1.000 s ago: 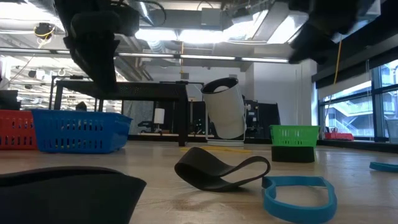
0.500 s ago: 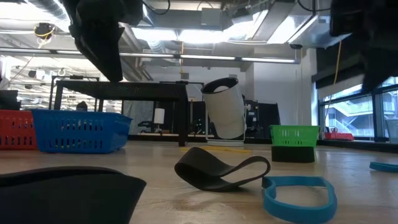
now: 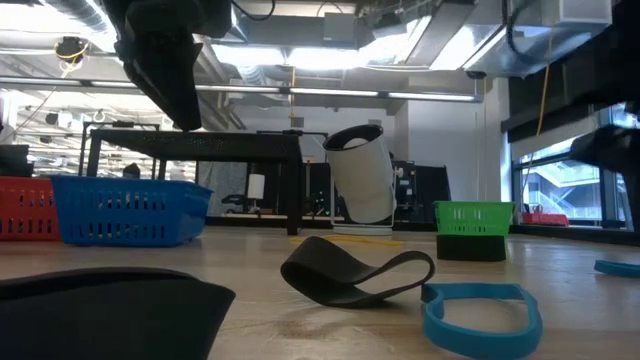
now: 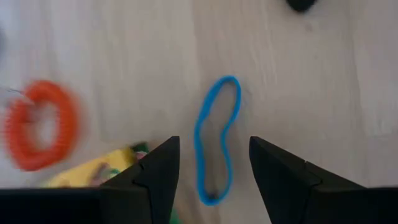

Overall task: Pick & Place Office Desk Supplies
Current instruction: Put the blue rubber band into the blue bin

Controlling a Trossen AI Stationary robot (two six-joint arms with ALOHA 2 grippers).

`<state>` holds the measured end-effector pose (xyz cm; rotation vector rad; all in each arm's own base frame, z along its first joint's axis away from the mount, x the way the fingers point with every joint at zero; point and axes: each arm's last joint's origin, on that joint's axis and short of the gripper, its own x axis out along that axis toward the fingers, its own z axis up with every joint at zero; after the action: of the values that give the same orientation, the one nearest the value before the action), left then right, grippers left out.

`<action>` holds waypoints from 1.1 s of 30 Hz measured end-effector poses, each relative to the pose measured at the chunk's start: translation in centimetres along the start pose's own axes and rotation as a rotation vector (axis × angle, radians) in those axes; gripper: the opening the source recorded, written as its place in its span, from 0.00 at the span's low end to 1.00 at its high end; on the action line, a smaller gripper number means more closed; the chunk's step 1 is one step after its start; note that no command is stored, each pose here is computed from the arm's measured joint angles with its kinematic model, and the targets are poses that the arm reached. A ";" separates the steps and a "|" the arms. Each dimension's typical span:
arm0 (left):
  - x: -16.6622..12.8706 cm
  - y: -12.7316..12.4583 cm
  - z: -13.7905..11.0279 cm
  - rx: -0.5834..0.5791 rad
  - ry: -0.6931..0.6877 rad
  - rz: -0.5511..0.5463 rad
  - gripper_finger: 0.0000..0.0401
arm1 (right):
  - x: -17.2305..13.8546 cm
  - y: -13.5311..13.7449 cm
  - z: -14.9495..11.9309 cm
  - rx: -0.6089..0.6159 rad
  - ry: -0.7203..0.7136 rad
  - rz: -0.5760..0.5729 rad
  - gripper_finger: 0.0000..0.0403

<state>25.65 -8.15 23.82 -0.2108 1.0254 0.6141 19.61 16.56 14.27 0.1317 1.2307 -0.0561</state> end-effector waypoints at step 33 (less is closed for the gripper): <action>-0.1 -1.0 0.8 -0.068 -0.071 -0.101 0.45 | 2.0 0.6 -0.1 -0.121 0.066 -0.018 0.04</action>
<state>26.79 -8.64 24.20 -0.2965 0.9202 0.5618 20.20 17.18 12.42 0.0177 1.2977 0.0074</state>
